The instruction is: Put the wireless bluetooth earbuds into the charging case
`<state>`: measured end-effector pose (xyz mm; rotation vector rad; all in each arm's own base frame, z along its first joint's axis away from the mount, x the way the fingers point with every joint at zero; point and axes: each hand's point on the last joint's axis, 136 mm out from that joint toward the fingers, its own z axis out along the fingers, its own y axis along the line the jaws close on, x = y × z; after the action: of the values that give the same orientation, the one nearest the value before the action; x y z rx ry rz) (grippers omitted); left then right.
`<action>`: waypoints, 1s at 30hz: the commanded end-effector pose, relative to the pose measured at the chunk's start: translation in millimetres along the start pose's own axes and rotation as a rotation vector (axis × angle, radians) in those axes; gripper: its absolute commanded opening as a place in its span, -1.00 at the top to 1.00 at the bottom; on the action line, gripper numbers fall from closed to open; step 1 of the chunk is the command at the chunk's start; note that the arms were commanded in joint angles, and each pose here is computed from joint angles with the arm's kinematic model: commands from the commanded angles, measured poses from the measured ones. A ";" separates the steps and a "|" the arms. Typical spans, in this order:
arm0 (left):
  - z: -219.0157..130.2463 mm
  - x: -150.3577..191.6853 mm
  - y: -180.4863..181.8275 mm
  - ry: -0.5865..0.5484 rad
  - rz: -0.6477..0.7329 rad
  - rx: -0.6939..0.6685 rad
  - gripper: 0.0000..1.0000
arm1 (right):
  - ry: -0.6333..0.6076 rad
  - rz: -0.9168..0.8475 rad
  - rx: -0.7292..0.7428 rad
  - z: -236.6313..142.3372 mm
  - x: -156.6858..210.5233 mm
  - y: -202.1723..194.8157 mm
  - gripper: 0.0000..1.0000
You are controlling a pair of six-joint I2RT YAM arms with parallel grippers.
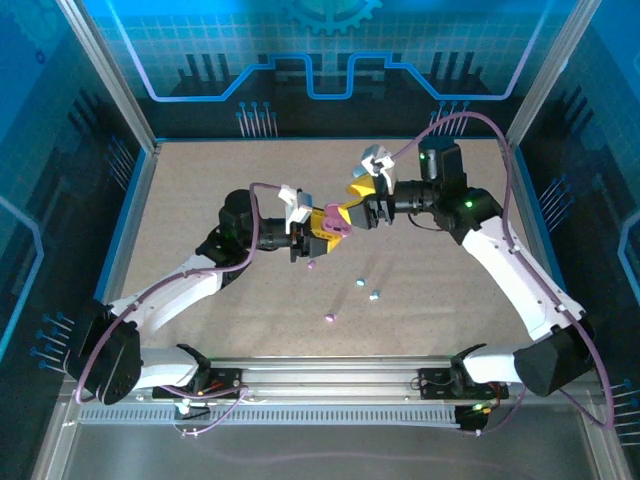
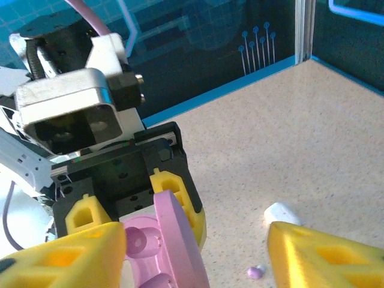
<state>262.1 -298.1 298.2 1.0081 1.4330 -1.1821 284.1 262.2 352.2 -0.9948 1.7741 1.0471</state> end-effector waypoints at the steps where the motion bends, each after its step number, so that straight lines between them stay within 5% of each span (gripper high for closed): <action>1: -4.8 -8.6 6.1 -0.042 0.029 -0.071 0.38 | -0.070 0.079 0.123 -26.3 -27.2 -5.7 -0.41; 10: -34.3 -14.0 46.5 -0.151 -0.024 -0.283 0.42 | -0.042 0.410 0.449 -59.3 26.3 -47.8 -0.25; 20: -70.6 -18.1 63.7 -0.190 -0.018 -0.433 0.42 | 0.215 0.777 0.367 -2.5 165.0 -32.2 0.08; 30: -79.9 -15.8 71.0 -0.197 -0.014 -0.509 0.42 | 0.599 0.556 0.333 57.8 263.3 20.4 0.11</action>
<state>317.5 -216.5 298.7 0.5517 1.5006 -0.8849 190.2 256.7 113.3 -0.5199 2.7133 0.8786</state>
